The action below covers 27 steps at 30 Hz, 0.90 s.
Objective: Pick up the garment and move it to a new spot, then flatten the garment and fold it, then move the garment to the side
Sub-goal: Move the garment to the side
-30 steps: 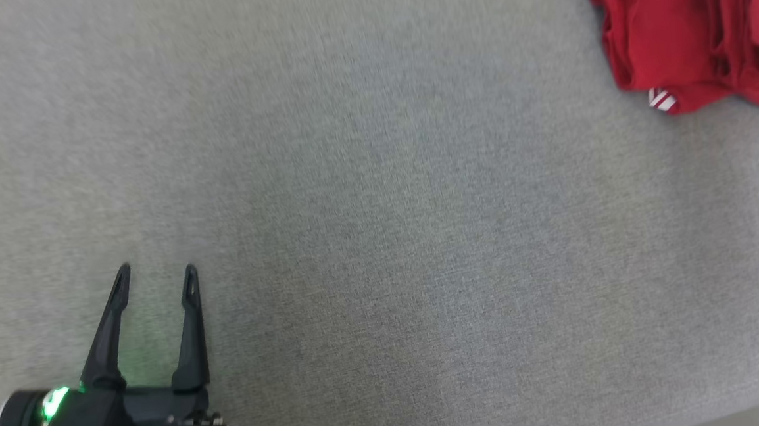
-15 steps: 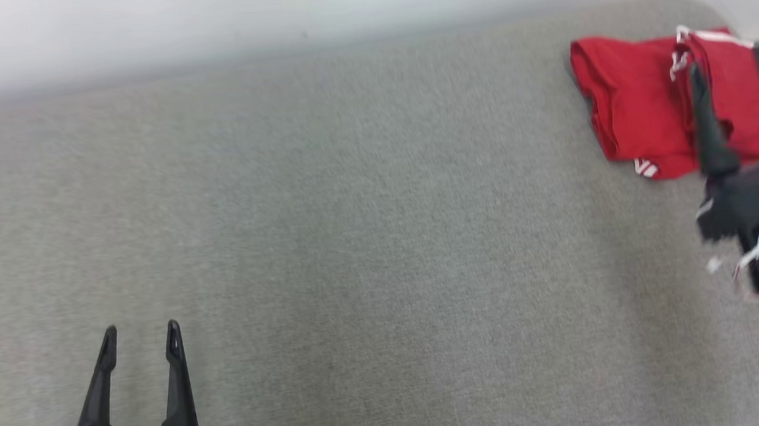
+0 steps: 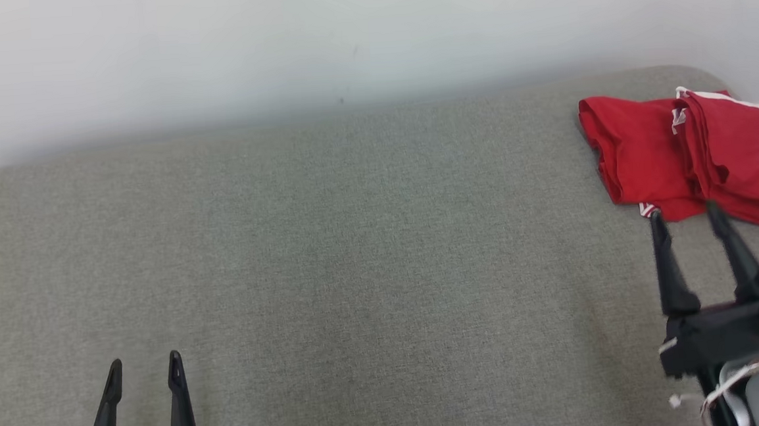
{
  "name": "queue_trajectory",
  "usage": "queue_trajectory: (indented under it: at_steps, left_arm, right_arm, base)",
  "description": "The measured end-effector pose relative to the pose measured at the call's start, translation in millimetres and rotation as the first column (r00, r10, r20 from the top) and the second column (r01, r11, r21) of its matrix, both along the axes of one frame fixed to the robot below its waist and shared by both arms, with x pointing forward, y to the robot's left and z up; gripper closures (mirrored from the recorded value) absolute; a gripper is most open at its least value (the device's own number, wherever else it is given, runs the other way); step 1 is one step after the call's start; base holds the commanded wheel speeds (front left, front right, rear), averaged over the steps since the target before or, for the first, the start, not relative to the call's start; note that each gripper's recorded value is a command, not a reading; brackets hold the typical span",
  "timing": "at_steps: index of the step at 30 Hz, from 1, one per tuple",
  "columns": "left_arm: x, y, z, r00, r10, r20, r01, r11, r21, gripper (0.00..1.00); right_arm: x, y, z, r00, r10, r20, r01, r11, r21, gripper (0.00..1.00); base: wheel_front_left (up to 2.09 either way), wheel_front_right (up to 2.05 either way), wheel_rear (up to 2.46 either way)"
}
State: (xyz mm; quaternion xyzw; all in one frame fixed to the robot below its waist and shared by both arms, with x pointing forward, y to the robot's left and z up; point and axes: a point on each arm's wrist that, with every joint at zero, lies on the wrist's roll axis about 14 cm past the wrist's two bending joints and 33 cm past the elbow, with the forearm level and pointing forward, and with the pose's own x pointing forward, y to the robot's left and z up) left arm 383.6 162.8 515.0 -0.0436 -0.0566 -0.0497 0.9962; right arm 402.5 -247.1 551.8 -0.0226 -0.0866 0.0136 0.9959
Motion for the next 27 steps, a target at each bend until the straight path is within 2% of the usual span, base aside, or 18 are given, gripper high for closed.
queue_trajectory:
  at_steps: [14,27]
  left_arm:
    - [-15.9,25.0,-3.0,0.997,0.074,-0.014,-0.074,0.997,-0.002,0.0]
    - [-27.9,35.4,-7.4,0.994,0.104,-0.027,-0.104,0.995,0.01,0.0]
  right_arm:
    - [-41.9,34.4,-41.1,0.996,0.027,-0.085,-0.016,0.992,0.129,0.0]
    - [-54.4,51.9,-53.9,0.992,0.053,-0.116,-0.033,0.984,0.173,0.0]
  base:
    - [0.0,0.0,0.0]
    - [0.0,0.0,0.0]
